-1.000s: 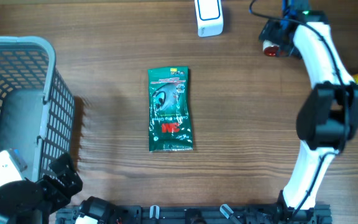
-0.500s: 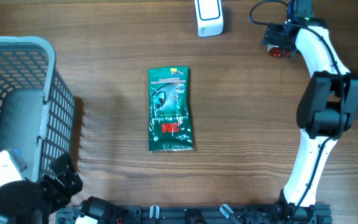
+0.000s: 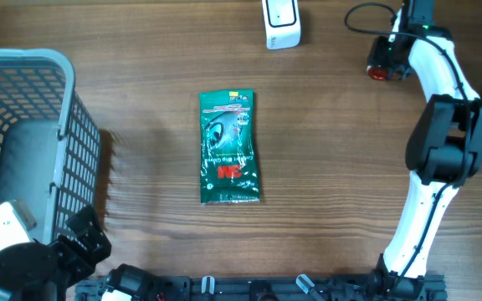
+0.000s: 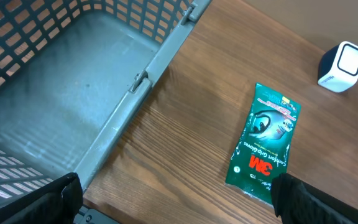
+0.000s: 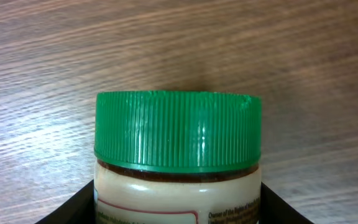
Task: Scan the item barcode
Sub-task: 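Carry the green-lidded jar to the right edge and release it, then reach the right gripper to the green glove packet and grasp its top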
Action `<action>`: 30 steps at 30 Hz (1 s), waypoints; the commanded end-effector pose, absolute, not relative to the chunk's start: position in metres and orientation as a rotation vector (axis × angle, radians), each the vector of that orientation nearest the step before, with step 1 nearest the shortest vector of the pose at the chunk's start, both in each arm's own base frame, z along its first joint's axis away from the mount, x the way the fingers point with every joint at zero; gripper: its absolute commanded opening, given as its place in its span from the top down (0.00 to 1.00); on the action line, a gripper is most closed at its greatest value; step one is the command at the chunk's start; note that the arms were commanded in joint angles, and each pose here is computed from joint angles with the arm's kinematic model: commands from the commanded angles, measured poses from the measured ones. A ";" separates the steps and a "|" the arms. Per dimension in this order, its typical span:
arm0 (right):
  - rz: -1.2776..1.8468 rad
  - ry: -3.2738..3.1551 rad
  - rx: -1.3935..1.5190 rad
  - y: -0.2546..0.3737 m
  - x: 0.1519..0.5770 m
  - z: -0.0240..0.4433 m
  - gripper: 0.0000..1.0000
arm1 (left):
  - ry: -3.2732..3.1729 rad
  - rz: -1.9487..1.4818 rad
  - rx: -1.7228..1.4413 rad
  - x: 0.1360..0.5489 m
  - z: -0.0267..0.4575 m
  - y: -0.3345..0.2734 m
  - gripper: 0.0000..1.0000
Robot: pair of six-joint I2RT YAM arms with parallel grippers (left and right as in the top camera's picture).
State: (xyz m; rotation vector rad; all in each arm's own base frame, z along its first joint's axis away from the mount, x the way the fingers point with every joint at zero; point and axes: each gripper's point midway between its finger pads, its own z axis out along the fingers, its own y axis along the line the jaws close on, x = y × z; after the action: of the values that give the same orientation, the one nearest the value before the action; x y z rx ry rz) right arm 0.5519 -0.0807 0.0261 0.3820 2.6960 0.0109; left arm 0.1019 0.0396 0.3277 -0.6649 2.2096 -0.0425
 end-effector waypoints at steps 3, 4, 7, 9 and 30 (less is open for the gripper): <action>-0.123 2.690 0.632 -0.192 0.517 0.026 0.41 | 2.199 -0.042 -0.685 0.102 0.328 0.041 0.00; -0.173 2.691 0.681 -0.215 0.506 0.026 0.41 | 2.199 -0.042 -0.686 0.102 0.328 0.041 0.00; -0.279 2.677 0.838 -0.271 0.473 0.025 0.40 | 2.199 -0.042 -0.686 0.102 0.328 0.041 0.00; -0.294 2.656 0.944 -0.306 0.449 0.024 0.33 | 2.199 -0.042 -0.686 0.102 0.328 0.041 0.00; 0.933 2.757 -0.352 0.155 0.416 0.160 0.00 | 2.199 -0.042 -0.686 0.102 0.328 0.041 0.00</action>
State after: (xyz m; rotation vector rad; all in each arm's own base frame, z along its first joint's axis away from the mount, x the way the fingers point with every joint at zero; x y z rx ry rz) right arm 0.4516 0.0747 0.2017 -0.0160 2.6750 0.7740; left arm 0.1020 0.0396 0.3278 -0.6649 2.2093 -0.0428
